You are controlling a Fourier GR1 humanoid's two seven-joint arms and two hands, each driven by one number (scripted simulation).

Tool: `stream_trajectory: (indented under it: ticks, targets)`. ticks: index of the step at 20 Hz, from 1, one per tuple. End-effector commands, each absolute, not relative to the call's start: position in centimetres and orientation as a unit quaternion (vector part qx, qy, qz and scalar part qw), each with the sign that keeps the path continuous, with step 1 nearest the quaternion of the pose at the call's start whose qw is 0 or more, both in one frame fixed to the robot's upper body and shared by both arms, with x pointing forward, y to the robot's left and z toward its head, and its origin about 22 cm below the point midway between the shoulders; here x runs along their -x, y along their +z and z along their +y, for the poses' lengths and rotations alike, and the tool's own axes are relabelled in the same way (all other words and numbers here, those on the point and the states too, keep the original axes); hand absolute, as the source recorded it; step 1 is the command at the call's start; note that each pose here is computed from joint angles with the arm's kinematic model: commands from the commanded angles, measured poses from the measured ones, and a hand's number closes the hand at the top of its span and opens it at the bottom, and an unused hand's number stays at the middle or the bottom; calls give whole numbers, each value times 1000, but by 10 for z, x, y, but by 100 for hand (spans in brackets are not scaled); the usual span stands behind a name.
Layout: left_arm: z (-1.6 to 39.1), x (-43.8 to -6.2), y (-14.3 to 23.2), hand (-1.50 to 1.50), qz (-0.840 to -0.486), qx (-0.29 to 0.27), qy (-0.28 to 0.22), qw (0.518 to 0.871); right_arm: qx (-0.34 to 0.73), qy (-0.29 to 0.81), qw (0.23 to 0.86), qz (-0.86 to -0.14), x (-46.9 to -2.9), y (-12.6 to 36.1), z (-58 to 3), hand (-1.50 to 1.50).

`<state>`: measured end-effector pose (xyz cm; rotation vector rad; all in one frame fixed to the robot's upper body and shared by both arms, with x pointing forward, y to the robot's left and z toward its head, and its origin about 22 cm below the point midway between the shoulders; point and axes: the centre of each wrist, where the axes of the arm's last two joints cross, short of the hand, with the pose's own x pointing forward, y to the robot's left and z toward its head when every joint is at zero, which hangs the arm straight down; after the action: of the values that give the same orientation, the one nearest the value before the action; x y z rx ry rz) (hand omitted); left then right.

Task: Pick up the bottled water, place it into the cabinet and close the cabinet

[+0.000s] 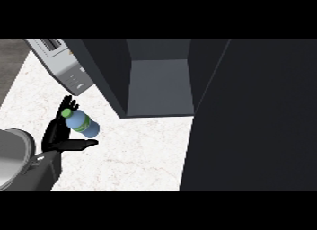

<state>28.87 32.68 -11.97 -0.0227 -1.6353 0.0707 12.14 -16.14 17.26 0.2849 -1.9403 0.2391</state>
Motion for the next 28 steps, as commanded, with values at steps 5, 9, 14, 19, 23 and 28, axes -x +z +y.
stream_trajectory:
  ticks: [5,9,14,19,23,28]
  targets:
    - [315,-286,-129,150,-739,77,29,668,-94,103,534,-834,-101,180,-169,-150]
    - [299,-313,-110,150,-757,65,-58,648,-89,99,527,-839,-123,176,-170,-150]
    - [261,-301,-128,150,-782,8,-79,618,-93,96,529,-838,-108,182,-175,-150]
    - [243,-287,-137,150,-802,-17,-55,594,-86,103,540,-831,-103,178,-175,-150]
    - [218,-290,-128,150,-819,22,-33,573,-92,81,540,-833,-100,187,-169,-150]
    - [191,-303,-103,150,-814,65,-11,577,-89,99,547,-827,-112,184,-172,-150]
